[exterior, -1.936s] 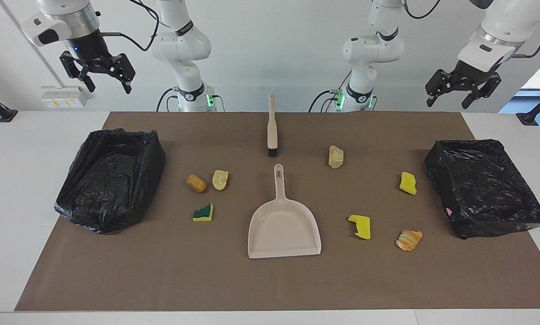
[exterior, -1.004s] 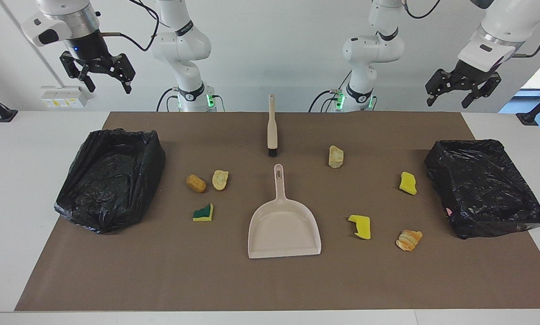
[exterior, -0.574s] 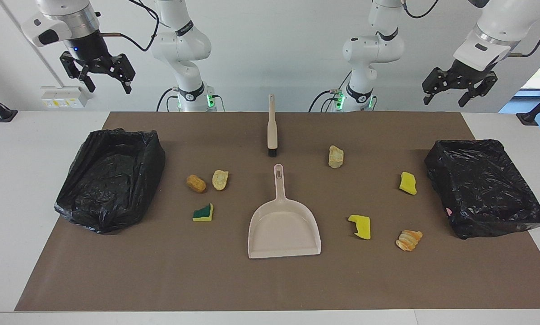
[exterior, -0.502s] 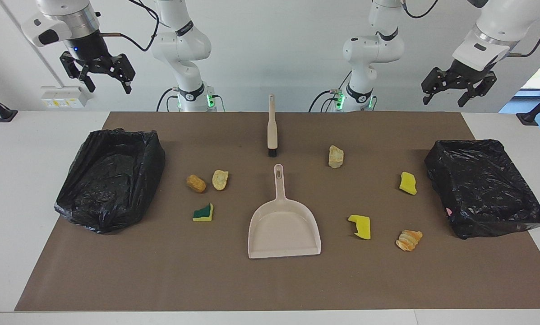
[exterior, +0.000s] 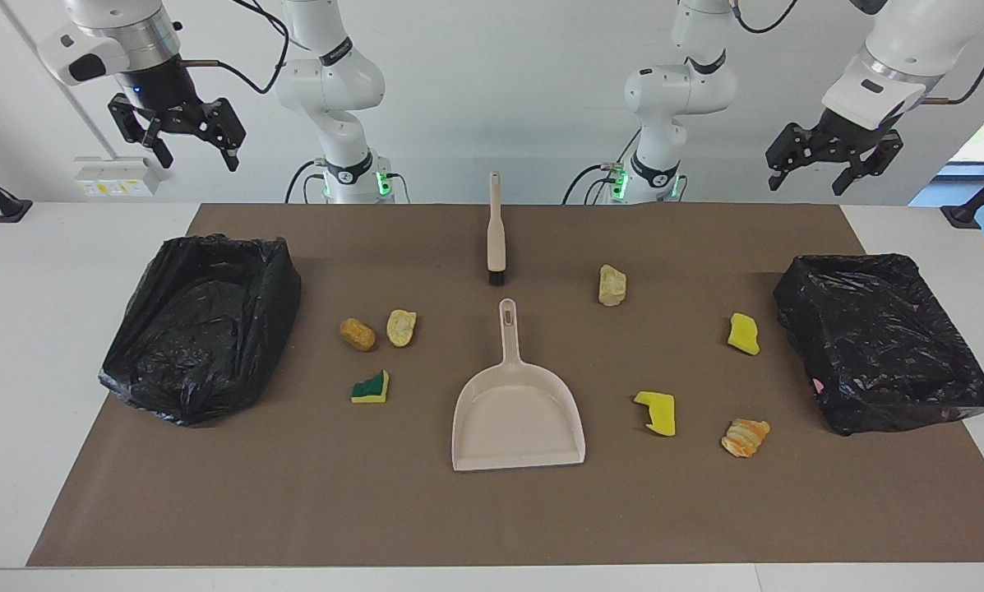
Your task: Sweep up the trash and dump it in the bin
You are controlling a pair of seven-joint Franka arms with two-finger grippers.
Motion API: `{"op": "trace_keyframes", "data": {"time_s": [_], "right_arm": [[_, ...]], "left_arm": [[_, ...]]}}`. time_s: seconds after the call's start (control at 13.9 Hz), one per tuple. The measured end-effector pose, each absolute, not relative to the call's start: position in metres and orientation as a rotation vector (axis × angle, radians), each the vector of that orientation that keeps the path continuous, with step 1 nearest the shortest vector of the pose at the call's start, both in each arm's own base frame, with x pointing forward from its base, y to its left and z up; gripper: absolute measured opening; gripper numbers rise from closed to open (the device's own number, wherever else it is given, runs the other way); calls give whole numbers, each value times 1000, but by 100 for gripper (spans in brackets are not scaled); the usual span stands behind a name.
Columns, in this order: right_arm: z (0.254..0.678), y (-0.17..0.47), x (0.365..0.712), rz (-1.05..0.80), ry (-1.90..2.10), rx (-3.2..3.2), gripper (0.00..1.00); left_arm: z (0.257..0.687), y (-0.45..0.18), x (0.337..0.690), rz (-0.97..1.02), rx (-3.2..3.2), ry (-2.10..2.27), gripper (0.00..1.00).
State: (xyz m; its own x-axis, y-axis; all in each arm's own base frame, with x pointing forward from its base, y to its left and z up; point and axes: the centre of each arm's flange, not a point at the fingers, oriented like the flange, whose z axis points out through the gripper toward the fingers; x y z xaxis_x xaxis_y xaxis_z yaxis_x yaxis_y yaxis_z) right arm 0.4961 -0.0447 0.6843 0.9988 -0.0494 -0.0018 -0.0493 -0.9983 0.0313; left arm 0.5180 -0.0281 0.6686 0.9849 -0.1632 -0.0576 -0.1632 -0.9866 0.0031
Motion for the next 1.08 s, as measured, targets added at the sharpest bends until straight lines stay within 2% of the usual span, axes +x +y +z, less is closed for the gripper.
{"op": "trace_keyframes", "data": {"time_s": [0.65,0.86,1.08], "right_arm": [[681,-17,497,-2,36,3107,100],[648,-5,524,2,35,3117,100],[600,38,559,-42,39,3119,100]], "left_arm": [[669,-57,514,92,-3117,322,100],[666,-80,508,104,-3126,287,100],[655,-126,490,131,-3152,241,100]]}}
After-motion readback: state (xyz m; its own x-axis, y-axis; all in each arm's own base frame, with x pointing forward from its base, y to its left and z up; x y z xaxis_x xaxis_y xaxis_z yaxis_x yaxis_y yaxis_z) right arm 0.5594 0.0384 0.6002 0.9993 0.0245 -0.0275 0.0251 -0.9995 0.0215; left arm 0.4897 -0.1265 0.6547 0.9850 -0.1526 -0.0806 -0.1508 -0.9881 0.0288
